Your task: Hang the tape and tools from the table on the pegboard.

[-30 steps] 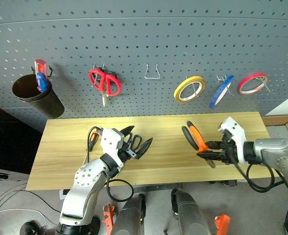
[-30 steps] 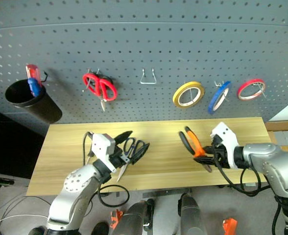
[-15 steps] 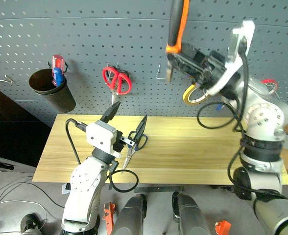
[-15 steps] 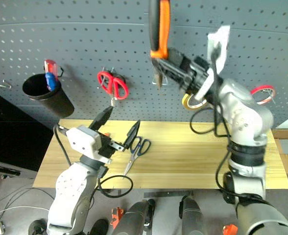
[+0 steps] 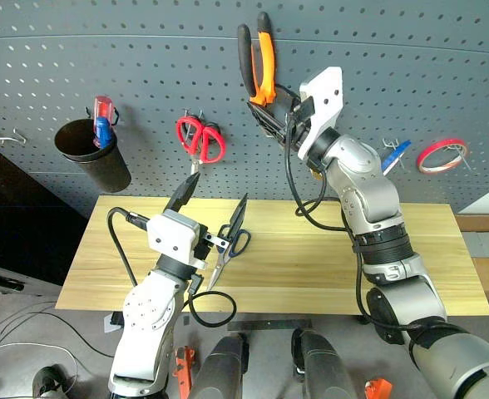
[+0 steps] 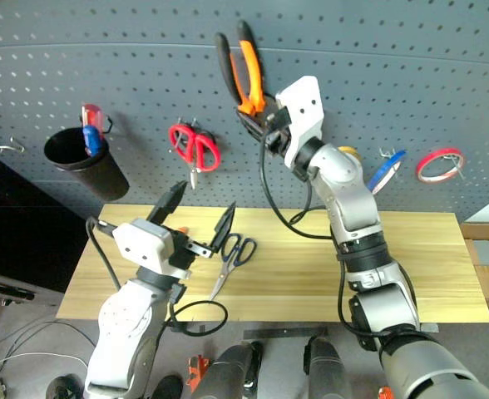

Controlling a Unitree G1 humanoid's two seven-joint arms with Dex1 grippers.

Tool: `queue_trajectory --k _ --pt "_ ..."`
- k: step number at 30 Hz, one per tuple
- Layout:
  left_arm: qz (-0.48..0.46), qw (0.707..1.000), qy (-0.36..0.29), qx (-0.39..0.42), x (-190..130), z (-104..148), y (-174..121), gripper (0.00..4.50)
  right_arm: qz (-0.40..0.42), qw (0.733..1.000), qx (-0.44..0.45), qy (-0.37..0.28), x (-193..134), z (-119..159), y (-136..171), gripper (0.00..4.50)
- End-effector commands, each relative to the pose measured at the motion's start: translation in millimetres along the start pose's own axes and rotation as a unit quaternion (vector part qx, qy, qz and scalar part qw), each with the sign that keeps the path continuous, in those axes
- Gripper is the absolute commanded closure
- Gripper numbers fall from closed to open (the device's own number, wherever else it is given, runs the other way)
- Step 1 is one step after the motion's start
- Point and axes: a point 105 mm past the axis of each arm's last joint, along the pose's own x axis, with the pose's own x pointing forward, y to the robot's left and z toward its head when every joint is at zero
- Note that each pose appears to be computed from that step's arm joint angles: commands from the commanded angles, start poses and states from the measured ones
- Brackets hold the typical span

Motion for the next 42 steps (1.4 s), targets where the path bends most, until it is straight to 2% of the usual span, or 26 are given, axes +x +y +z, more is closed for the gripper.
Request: queue_trajectory --k 1,7,12,16,23,24,26,30,37,42 --pt "-0.003 1.0 -0.016 0.006 0.2 9.2 -1.2 0.0 -0.037 0.998 -0.018 -0.05 -2.1 18.8 -11.1 2.67" --pt "-0.005 1.0 -0.013 0.006 0.4 8.1 -1.0 0.0 -0.045 0.996 -0.034 -0.063 -3.2 22.1 -11.1 2.67" --pt "-0.008 1.0 -0.01 0.005 0.1 7.1 -3.2 0.0 -0.055 0.996 -0.063 -0.03 -8.4 3.8 -11.8 2.67" --pt "-0.005 1.0 0.01 -0.002 -4.3 2.1 -1.5 0.0 -0.04 0.997 -0.066 0.012 -14.9 -22.6 0.0 2.67" --pt "-0.013 0.999 0.03 -0.006 -5.9 -2.0 -1.5 0.0 -0.06 0.996 -0.028 0.062 -17.6 -47.3 1.6 2.67" --pt "-0.016 0.999 0.033 -0.008 -6.3 -2.7 -2.5 0.0 -0.068 0.995 -0.019 0.064 -17.6 -47.6 -0.1 1.96" --pt "-0.016 0.999 0.037 -0.009 -6.8 -4.0 -2.3 0.0 -0.073 0.995 -0.012 0.061 -17.4 -45.7 -1.6 1.45" --pt "0.001 0.999 0.052 -0.014 -7.3 -11.1 5.2 0.0 -0.062 0.996 -0.015 0.061 -21.1 -42.4 -0.7 0.1" --pt "0.005 0.992 0.107 -0.071 -11.4 -32.3 4.9 0.0 0.043 0.988 0.018 0.145 -44.2 -57.7 22.2 0.02" --pt "-0.008 0.962 0.22 -0.161 -28.4 -68.9 -10.3 0.0 0.142 0.963 0.062 0.219 -94.1 -70.4 38.7 0.02"
